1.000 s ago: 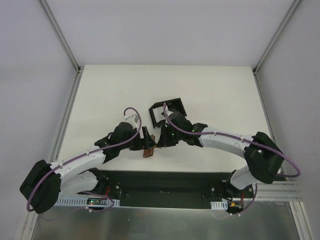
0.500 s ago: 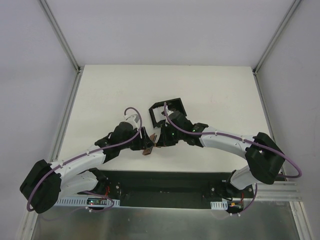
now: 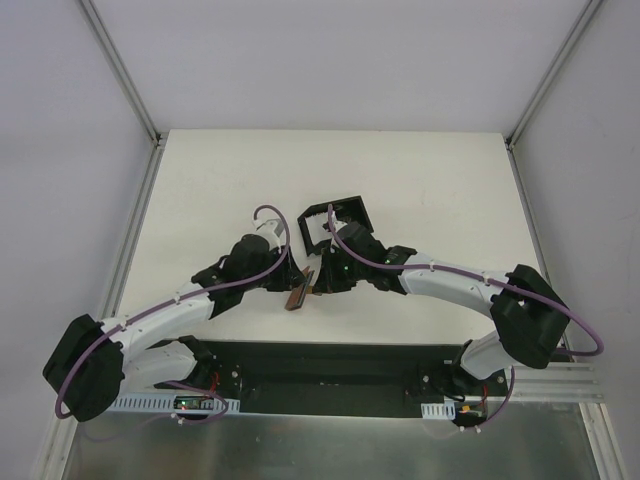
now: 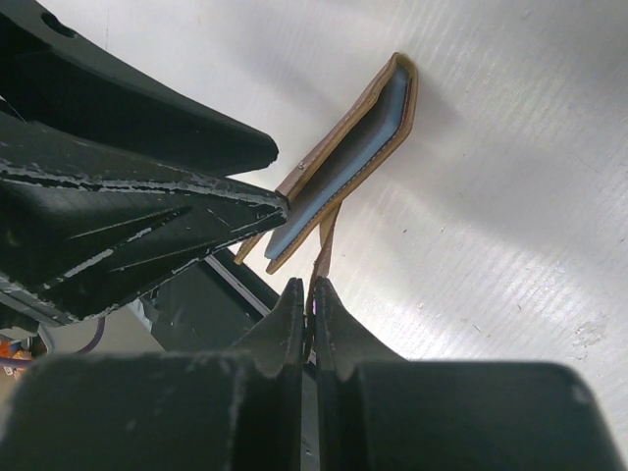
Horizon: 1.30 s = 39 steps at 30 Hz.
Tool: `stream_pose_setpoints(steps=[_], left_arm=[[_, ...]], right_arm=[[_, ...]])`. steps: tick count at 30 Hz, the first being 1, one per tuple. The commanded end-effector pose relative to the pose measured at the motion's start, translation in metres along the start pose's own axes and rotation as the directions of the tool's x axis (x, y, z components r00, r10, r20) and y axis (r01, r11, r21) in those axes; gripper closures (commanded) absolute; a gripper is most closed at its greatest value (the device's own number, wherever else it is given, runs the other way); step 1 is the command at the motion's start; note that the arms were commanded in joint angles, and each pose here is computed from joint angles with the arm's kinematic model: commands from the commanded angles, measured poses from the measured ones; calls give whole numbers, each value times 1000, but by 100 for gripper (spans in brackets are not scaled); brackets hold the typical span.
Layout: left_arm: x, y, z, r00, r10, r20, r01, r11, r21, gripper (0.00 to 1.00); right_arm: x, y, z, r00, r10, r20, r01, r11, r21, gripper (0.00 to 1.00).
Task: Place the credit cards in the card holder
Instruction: Open the card holder at the center of the board.
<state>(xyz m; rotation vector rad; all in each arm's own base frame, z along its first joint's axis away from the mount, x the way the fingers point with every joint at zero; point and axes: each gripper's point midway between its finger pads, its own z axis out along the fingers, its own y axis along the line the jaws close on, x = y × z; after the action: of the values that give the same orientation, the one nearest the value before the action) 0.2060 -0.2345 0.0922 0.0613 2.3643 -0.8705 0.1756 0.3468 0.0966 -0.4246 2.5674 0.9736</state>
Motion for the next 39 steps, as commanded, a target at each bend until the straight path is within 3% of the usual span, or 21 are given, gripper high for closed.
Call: stream_pose_setpoints(steps=[1, 21, 39], left_arm=[[-7, -10, -1, 998, 70, -4, -70, 997, 21, 69], [4, -9, 0, 975, 200, -99, -198, 980, 29, 64], [-9, -1, -3, 978, 205, -48, -208, 976, -58, 78]], right_arm=[[-16, 19, -11, 999, -25, 47, 28, 998, -60, 100], [-16, 20, -9, 999, -20, 42, 22, 998, -60, 99], [-15, 16, -10, 999, -21, 43, 23, 999, -48, 99]])
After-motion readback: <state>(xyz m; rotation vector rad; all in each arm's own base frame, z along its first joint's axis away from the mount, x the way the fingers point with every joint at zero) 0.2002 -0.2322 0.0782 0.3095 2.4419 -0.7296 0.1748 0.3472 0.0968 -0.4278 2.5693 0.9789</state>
